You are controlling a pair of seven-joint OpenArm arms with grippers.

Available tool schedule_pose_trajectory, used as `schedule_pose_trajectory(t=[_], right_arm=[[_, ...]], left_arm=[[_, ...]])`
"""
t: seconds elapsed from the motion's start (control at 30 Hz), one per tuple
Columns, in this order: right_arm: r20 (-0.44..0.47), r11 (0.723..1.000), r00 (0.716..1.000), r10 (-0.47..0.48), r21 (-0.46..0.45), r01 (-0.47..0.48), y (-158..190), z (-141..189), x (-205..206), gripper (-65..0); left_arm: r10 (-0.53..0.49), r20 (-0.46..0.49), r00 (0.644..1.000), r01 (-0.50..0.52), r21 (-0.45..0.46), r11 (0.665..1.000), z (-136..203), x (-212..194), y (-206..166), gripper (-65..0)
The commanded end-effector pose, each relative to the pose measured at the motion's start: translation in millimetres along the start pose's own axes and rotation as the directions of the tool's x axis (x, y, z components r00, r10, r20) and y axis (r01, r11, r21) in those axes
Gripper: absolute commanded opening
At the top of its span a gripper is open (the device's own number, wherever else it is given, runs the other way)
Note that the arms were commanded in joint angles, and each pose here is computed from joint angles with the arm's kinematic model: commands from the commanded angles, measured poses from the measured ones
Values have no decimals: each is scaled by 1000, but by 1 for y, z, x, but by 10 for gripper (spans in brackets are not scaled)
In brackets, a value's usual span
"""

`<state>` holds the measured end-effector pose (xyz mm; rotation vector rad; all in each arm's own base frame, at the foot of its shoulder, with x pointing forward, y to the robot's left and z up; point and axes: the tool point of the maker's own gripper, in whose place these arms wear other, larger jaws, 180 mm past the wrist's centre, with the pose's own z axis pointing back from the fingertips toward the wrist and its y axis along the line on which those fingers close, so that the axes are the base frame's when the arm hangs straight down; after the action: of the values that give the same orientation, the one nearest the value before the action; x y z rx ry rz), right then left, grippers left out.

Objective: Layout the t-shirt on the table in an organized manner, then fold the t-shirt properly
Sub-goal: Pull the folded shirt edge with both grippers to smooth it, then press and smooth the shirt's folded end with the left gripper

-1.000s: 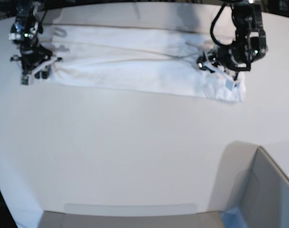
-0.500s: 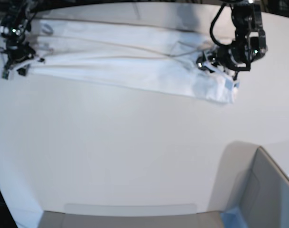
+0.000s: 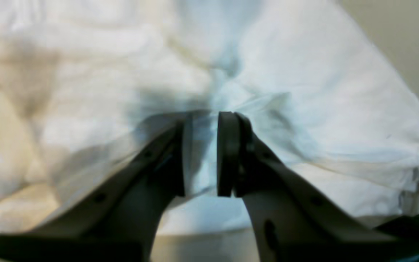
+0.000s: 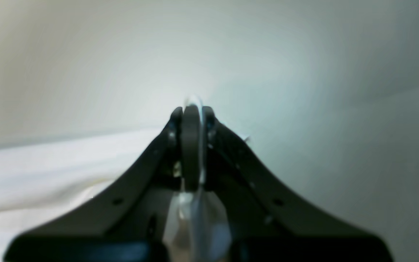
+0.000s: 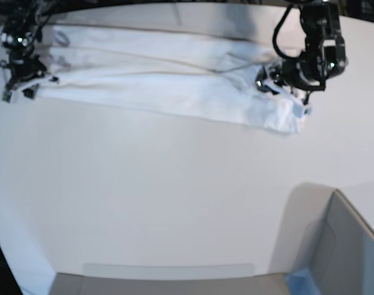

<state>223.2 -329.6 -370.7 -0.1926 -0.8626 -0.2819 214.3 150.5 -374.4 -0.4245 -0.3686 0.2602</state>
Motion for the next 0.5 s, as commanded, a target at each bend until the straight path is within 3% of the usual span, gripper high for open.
schedule_pose_trajectory(t=[0.0, 0.07, 0.17, 0.33, 0.47], right_arm=[[51, 1000, 999, 14, -12, -14, -5, 2, 17, -650], [51, 1000, 999, 14, -12, -13, -5, 2, 17, -650], [51, 1000, 999, 14, -12, -13, -5, 2, 17, -650], [48, 1000, 999, 15, -11, -14, -4, 2, 16, -650], [46, 1000, 999, 15, -8, -15, -3, 2, 15, -650]], left_arm=[[-35, 49, 998, 36, -27, 999, 10, 12, -13, -518], [-64, 75, 995, 67, -41, 997, 15, 17, -22, -518], [-123, 26, 992, 125, -86, 988, 5, 3, -44, -518], [-292, -47, 955, 277, -209, 938, -15, -23, -102, -518], [-339, -30, 940, 320, -262, 911, -30, -21, -131, -518]])
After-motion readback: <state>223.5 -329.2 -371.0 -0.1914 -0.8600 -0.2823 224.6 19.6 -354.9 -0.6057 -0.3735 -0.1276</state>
